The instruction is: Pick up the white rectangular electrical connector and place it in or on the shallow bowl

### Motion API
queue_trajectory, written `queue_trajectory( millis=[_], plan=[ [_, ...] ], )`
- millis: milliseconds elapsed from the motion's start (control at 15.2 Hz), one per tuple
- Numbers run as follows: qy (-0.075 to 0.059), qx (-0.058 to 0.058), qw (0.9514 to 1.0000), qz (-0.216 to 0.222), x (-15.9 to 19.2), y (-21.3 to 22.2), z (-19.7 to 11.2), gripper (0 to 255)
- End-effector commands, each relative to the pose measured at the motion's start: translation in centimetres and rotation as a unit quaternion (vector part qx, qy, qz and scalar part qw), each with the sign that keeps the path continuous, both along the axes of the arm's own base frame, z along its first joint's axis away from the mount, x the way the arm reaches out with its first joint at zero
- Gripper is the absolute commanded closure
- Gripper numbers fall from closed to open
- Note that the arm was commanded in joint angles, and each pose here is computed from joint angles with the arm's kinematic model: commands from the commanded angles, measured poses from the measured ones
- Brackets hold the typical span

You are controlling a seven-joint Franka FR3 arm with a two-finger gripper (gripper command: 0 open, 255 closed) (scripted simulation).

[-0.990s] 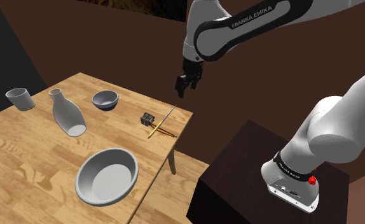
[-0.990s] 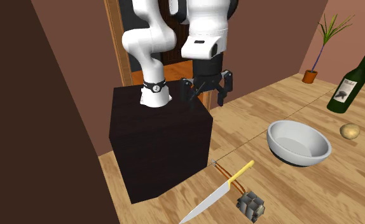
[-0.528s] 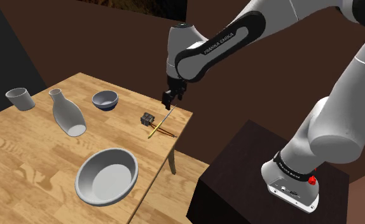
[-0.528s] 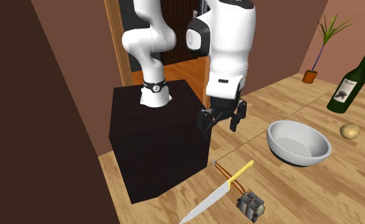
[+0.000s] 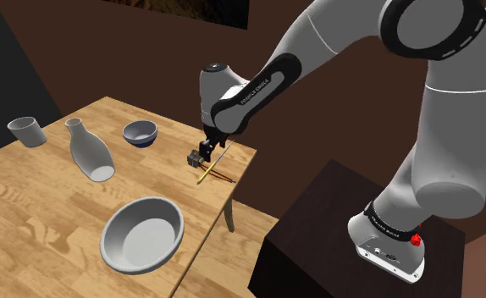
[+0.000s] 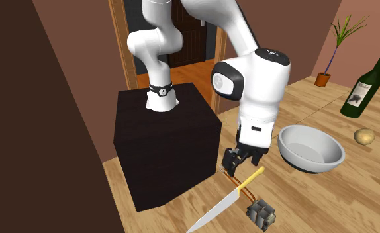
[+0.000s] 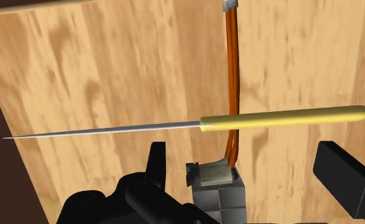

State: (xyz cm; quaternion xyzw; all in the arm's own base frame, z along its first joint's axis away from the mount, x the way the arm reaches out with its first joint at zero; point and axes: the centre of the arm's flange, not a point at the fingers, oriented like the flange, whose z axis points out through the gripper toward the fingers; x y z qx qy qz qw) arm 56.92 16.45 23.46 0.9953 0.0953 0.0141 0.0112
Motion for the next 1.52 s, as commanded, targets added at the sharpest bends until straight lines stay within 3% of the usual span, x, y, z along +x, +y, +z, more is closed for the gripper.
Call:
queue_trajectory(
  millis=[0,198,660,1188,1254,1452],
  plan=[
    [0.001,-0.005,1.0,0.008,1.0,1.2,-2.5,0],
    [0.002,-0.01,0.9998,0.019,2.4,2.5,-5.4,0],
    [0.002,-0.01,0.9998,0.019,2.5,2.4,-9.1,0],
    [0.002,-0.01,0.9998,0.019,2.5,2.4,-9.4,0],
    [0.002,-0.01,0.9998,0.019,2.5,2.4,-9.4,255],
    [0.002,-0.01,0.9998,0.019,2.5,2.4,-9.4,255]
  ],
)
